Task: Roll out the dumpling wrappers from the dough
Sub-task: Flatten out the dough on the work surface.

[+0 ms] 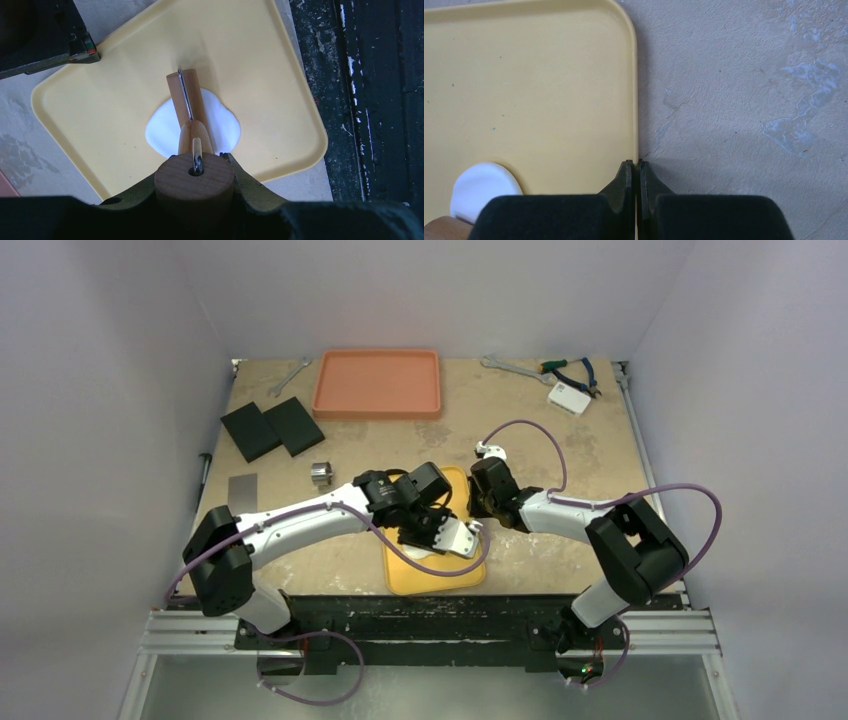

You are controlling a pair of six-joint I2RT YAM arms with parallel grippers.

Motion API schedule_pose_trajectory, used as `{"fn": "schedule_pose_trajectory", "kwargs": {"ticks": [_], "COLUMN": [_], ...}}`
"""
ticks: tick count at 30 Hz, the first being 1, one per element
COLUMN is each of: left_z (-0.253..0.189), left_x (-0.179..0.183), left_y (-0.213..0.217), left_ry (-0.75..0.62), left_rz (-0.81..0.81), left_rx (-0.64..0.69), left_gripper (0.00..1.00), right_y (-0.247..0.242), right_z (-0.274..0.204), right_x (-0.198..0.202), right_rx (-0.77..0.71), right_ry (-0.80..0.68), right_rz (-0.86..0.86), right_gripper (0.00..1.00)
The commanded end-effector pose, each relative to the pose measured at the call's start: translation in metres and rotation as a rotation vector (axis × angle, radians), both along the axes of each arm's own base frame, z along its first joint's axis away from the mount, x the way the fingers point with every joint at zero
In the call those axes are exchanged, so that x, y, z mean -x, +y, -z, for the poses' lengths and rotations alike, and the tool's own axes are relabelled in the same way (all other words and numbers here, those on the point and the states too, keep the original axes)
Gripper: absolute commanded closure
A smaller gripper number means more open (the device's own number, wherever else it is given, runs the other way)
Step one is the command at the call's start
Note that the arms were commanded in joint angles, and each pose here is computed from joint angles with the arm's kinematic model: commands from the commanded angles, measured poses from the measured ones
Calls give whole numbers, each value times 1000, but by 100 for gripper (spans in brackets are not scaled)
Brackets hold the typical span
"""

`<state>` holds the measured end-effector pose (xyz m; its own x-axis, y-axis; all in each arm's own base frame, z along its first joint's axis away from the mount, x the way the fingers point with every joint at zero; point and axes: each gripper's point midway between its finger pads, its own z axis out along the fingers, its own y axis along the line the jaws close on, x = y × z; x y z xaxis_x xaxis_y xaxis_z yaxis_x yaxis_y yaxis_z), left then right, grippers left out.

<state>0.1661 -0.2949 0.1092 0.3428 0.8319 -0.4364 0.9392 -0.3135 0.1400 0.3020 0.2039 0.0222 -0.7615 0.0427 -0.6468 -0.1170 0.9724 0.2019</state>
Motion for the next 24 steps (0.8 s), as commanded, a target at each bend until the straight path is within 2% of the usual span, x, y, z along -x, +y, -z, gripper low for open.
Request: {"fn": "schedule_pose_trajectory", "kwargs": {"ticks": [1, 24], "left_z": [35, 29], "left_x": [102, 120], "left_y": [56, 74], "left_ry": [448, 503], "left_rz": [71, 96], "left_rx": [-240, -261], "left_gripper": [100, 100], "right_y": [-6, -6], "right_z": [6, 6], "right_x": [1, 1], "right_rx": [39, 40], "right_ry": [9, 9], "right_rz": [8, 6], "right_gripper": [100, 100]}}
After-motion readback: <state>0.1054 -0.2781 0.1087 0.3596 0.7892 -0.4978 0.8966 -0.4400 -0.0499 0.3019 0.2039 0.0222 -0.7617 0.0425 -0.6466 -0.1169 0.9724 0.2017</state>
